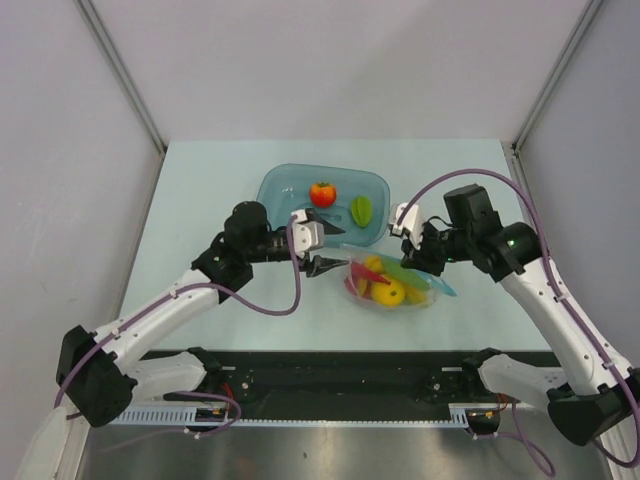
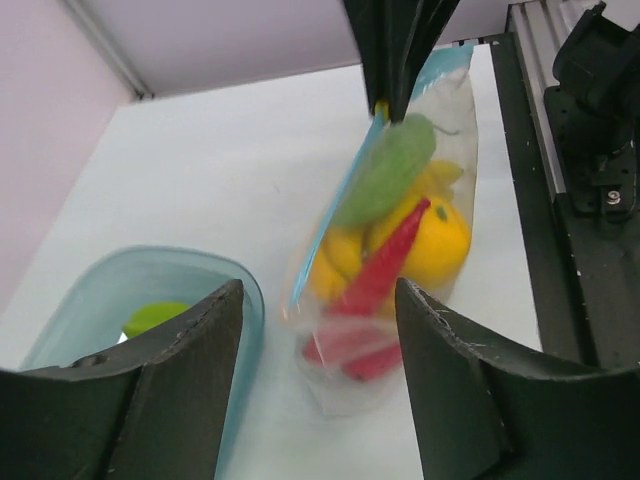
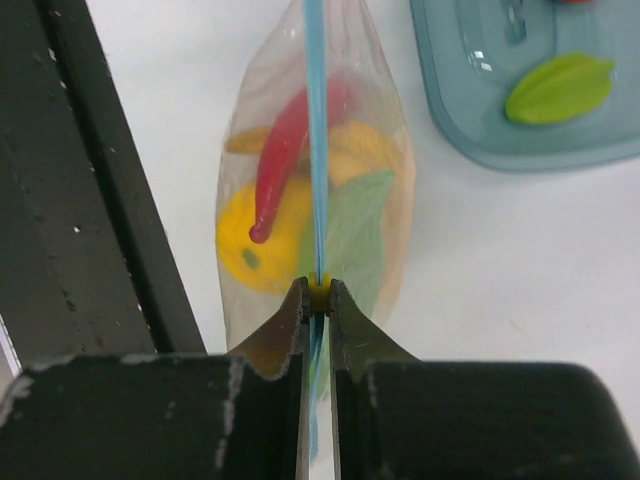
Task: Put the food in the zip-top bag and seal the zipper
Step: Zip the zipper food storage bag at the center of the board.
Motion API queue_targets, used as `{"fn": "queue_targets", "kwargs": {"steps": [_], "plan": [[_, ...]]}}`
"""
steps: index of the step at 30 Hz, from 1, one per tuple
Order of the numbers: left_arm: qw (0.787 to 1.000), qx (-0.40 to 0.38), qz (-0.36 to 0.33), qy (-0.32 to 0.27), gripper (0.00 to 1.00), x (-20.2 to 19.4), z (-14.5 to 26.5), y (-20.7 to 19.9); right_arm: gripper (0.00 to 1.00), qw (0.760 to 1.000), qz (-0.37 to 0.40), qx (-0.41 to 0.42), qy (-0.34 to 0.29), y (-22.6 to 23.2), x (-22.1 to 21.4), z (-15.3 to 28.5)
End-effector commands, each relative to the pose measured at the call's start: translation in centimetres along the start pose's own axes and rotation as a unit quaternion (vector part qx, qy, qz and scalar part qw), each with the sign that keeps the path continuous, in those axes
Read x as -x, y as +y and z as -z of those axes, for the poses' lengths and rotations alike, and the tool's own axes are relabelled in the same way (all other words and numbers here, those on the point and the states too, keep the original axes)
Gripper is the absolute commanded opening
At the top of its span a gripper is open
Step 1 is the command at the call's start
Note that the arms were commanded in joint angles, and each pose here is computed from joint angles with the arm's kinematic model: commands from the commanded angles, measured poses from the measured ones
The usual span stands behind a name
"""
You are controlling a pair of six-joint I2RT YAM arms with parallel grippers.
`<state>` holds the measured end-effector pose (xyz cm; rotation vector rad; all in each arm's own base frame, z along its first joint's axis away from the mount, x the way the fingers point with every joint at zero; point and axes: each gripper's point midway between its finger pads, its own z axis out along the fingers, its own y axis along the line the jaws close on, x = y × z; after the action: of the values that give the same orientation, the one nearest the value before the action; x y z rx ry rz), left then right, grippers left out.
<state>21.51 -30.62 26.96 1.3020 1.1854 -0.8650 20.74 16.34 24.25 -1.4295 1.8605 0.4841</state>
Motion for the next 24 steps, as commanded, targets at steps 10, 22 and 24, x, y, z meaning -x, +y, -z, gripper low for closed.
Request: {"fn": "queue_targets", "kwargs": {"steps": [10,22,24], "plan": [[0.981,-0.091,-0.166,0.049,0.55,0.7,-4.9,-2.5,0.0,0.996,0.043,-0.003,-0.076,1.1,7.0,-1.6],[0.973,-0.07,-0.191,0.109,0.0,-1.4,-6.0,-2.3,0.0,0.997,0.052,-0.008,-0.053,1.6,6.0,-1.0],[0.974,-0.062,-0.187,0.113,0.0,-2.0,-5.2,-2.4,0.0,0.998,0.055,-0.015,-0.039,1.8,5.0,-0.5]]}}
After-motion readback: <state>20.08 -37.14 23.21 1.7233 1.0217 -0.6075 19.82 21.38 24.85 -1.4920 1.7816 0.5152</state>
